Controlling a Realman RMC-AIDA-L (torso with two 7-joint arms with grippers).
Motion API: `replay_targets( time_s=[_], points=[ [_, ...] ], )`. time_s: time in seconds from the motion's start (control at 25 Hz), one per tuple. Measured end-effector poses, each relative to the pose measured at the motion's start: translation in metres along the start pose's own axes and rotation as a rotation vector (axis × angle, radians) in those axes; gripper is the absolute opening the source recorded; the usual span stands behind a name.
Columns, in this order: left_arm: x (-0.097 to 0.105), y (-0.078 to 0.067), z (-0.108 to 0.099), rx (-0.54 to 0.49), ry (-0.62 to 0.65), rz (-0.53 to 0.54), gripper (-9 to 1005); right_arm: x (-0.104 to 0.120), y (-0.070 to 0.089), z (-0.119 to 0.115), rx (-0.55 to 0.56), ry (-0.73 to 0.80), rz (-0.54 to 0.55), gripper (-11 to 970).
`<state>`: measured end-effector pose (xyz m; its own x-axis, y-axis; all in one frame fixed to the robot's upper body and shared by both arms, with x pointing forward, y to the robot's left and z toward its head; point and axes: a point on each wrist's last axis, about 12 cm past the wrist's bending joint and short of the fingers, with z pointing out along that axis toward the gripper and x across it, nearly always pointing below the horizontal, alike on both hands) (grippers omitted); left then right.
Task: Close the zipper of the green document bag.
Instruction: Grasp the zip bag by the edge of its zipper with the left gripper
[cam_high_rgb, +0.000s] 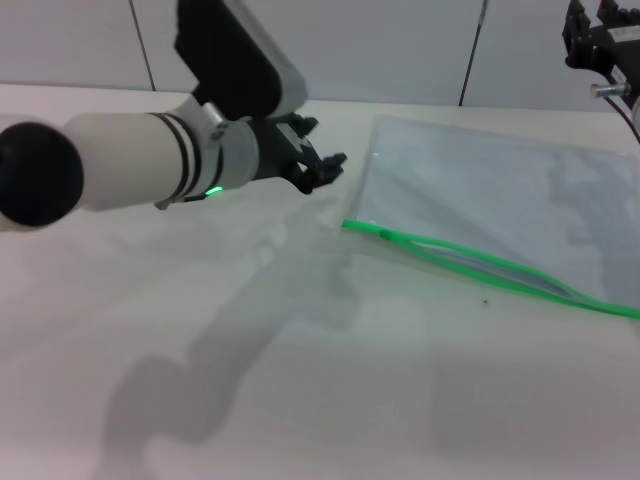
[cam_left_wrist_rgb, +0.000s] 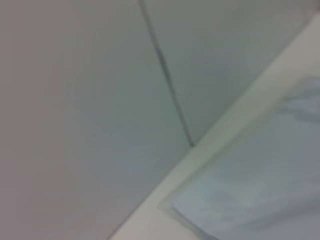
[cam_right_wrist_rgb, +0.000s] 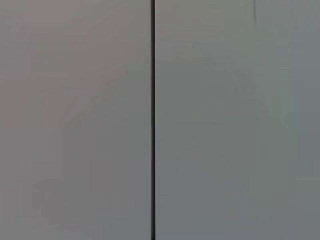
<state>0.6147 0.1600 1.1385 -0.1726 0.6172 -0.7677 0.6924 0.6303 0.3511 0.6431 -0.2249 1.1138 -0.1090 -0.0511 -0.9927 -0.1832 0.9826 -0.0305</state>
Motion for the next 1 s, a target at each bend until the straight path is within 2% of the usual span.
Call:
replay_targets(
  time_s=[0.48, 1.0],
  points=[
    [-0.016, -0.017, 0.004, 0.156, 0.097, 0.167, 555, 0.001, 0.0, 0.001, 0.001, 0.01, -0.003, 335],
    [-0.015, -0.028, 0.007, 0.19, 0.167, 0.29, 554, 0.001, 0.0, 0.002, 0.0, 0.012, -0.004, 335]
  ],
)
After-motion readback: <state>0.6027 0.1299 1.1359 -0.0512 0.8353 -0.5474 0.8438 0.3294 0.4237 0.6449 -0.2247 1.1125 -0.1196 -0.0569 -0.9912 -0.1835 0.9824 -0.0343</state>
